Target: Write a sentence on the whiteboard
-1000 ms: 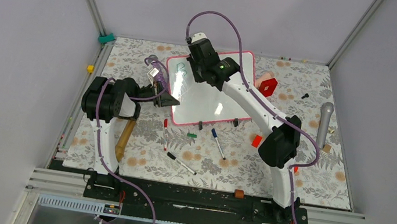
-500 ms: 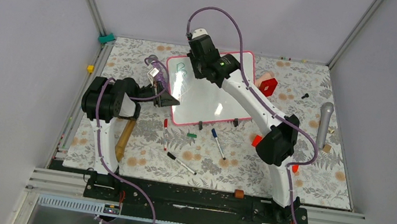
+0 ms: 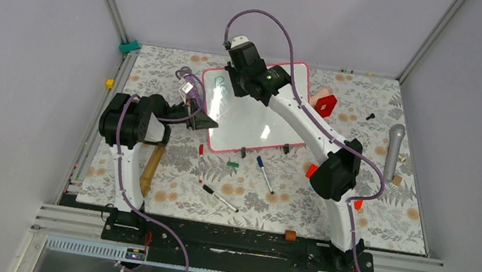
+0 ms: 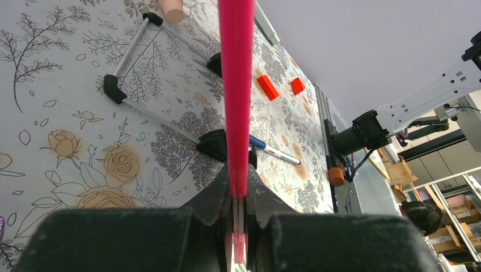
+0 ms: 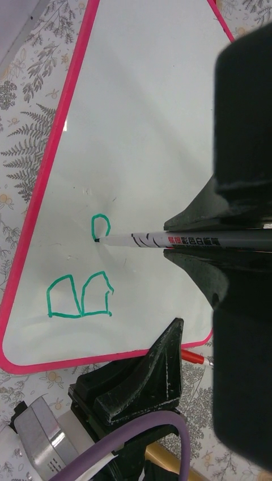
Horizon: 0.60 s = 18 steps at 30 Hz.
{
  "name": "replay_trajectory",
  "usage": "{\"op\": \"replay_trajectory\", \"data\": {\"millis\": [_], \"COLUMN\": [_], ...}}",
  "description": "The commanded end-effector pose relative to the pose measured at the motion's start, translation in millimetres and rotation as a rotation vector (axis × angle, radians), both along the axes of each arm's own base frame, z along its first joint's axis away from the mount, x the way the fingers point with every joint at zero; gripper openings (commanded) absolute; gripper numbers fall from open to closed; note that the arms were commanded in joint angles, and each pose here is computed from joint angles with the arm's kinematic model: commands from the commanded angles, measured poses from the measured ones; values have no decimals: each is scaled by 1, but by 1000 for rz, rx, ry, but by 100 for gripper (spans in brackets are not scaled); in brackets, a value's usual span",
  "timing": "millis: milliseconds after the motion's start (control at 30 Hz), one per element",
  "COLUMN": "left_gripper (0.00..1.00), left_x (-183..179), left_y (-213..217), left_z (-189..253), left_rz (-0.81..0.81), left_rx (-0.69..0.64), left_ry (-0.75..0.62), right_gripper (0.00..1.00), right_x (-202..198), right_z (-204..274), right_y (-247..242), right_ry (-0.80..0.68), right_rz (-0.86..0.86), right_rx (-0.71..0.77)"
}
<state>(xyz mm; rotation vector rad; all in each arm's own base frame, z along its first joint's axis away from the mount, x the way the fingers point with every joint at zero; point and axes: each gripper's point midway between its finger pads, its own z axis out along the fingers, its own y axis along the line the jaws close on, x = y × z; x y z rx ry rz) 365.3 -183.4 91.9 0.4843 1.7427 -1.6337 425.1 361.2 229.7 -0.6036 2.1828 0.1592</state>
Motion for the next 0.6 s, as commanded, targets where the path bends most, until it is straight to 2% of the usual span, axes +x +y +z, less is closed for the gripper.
{"op": "replay_trajectory", "data": {"millis": [0,567], "left_gripper": [0,0], "left_x": [-4,-3], "left_y": [-8,-8], "left_z": [-6,-6], "left_rz": [-36,-36], "left_rx": [3,3], "left_ry": [10,9], "right_gripper": [0,0], "right_x": [0,-7], "right_z": [-2,-10], "right_y": [-3,-20], "right_ry": [23,43], "right_rz": [19,-2], "right_rx": [-12,-80]}}
